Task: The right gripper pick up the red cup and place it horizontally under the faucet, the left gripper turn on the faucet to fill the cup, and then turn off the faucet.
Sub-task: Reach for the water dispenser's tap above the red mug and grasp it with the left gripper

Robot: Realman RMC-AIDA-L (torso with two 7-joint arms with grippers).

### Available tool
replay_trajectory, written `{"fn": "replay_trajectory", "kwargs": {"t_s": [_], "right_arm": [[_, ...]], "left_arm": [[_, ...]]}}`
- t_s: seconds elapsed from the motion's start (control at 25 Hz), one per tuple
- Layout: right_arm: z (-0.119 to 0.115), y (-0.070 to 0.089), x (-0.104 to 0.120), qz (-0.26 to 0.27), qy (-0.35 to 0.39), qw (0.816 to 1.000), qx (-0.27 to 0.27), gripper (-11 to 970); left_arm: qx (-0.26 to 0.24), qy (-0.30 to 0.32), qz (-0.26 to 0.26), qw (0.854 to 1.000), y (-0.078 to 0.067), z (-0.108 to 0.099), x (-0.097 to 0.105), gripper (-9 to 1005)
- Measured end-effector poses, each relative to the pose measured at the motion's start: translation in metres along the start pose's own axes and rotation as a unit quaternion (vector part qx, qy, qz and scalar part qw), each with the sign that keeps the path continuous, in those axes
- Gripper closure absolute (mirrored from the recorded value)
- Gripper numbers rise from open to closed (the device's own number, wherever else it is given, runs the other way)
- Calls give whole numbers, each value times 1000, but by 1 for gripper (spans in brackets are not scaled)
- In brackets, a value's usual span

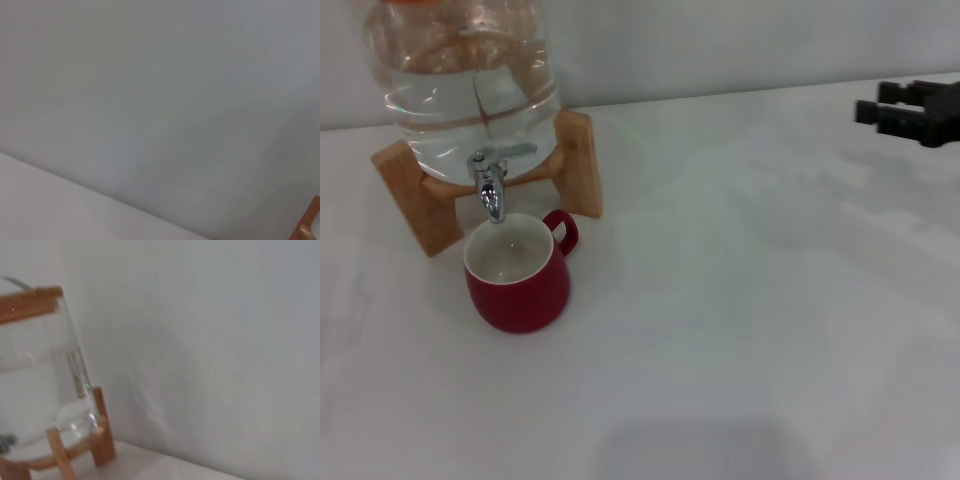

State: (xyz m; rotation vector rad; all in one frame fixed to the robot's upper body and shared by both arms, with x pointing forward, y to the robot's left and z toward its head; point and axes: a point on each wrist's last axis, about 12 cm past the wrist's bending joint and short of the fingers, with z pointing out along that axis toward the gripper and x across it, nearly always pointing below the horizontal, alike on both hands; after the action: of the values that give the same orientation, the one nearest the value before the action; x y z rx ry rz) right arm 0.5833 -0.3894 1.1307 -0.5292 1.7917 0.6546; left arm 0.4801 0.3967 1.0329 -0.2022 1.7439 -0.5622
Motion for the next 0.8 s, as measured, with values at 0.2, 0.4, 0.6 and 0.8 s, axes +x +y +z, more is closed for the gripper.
{"fn": "replay_trajectory", "kwargs": {"t_s": [0.2, 0.4, 0.6, 0.8], "right_arm": [[-21, -11, 7, 7, 23, 999, 36, 403], [-29, -18, 17, 53, 33, 995, 78, 408], [-27, -22, 26, 82, 49, 989, 111, 409], [-23, -20, 29, 82, 51, 989, 110, 408]], "left_arm": [[3, 24, -6, 1000, 0, -1, 3, 282], [32, 97, -4, 995, -3, -1, 0, 282], [75, 165, -9, 983, -14, 0, -12, 282], [119, 224, 7, 967, -33, 9, -27, 282]]}}
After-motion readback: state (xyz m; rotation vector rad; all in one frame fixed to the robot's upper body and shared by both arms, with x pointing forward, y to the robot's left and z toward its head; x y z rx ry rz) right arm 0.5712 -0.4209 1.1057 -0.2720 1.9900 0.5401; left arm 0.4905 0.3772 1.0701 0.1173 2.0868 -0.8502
